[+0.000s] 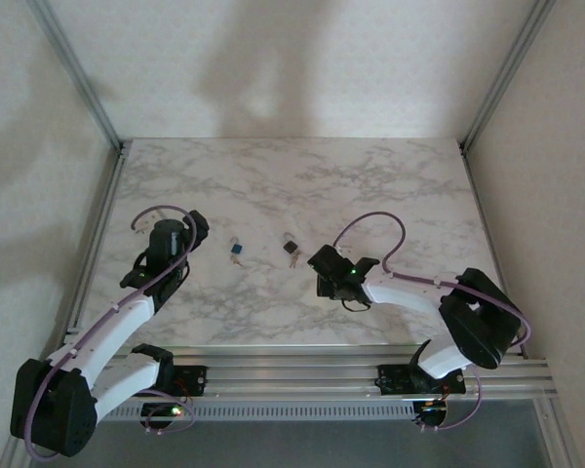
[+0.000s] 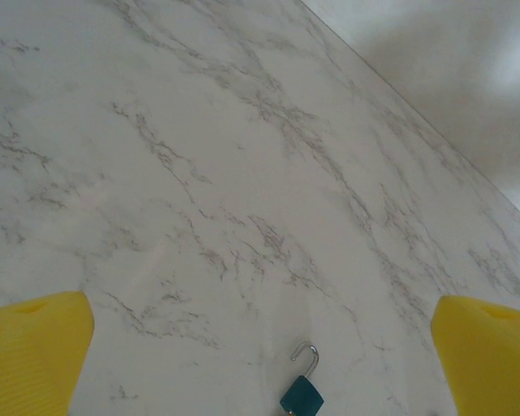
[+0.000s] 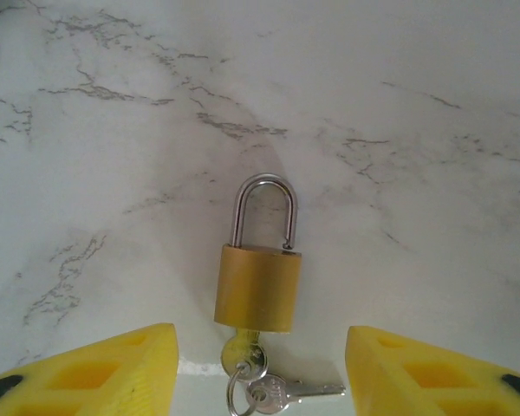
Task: Lock with the key
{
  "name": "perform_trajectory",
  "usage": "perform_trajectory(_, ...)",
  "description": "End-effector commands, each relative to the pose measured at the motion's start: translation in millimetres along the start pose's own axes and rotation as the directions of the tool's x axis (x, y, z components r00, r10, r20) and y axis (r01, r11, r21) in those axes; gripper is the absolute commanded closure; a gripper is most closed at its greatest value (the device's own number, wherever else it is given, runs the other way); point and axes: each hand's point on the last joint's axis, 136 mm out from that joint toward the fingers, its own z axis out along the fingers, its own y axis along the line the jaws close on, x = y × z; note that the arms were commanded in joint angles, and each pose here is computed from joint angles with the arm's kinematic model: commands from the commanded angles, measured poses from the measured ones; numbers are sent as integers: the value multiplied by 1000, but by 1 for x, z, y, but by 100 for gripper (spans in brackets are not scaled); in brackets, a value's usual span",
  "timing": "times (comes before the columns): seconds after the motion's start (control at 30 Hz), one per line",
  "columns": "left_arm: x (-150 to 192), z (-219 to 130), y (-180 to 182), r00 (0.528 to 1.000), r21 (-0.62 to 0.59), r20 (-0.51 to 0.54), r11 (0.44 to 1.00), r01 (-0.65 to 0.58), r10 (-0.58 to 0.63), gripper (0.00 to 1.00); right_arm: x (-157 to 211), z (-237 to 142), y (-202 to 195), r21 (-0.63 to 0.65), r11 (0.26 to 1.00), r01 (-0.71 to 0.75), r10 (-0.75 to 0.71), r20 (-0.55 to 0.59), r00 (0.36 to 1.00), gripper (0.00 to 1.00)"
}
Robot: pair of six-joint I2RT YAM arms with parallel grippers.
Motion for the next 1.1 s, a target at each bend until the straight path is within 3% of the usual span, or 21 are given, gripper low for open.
perform_trajectory(0.0,2,-2,4,1000,-24,1,1000,-13,13,1,-5,0,5,18,1000,7,-7,6,1000,49)
perform_trajectory(1.07,2,-3,0,999,-51,-13,998,-36,35,0,10,25,-4,74,997,10,-6,-59,998,69)
